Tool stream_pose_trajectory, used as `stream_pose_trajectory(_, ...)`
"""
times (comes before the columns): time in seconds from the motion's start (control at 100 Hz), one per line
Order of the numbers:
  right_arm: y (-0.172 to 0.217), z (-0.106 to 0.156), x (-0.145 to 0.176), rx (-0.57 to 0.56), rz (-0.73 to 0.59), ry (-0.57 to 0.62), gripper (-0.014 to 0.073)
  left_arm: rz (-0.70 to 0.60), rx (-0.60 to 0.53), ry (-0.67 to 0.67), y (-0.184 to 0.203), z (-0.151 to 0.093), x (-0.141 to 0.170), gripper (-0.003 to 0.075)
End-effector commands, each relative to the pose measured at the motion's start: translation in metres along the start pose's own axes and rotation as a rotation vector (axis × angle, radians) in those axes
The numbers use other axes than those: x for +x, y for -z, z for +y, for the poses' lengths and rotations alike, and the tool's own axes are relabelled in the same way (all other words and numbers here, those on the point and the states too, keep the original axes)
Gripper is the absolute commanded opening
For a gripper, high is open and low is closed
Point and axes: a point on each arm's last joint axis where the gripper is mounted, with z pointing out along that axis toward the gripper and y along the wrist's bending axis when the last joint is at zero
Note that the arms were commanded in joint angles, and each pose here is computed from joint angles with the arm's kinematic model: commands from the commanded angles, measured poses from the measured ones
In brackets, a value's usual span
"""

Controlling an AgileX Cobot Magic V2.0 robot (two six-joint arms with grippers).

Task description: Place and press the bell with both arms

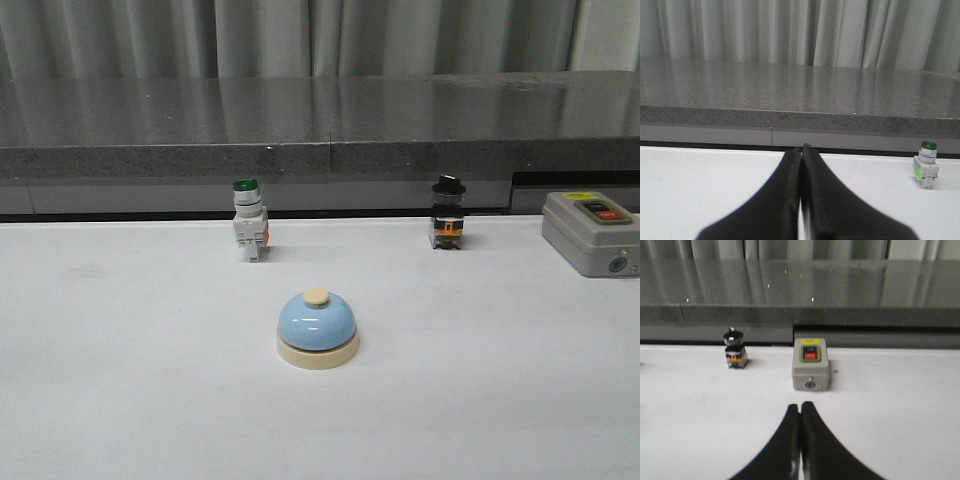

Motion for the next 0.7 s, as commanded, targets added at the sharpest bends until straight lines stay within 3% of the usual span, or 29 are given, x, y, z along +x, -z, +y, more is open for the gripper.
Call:
stream_pose_trajectory(0.0,0.0,0.0,-0.019,0.004,0.008,0.005,-0.006,-0.068,-0.002,0.015,0.001,0.001,0.005,-0.002)
stream_pose_trajectory(0.3,-0.022,0.0,-0.077,0.009,0.125,0.027,-0.006,-0.068,-0.002,0.015,0.001,0.001,0.005,-0.002)
stream_pose_trajectory(0.69,-0.087,0.001,-0.142,0.002,0.286,-0.001,-0.006,-0.068,-0.002,0.015,0.001,0.001,0.005,-0.002)
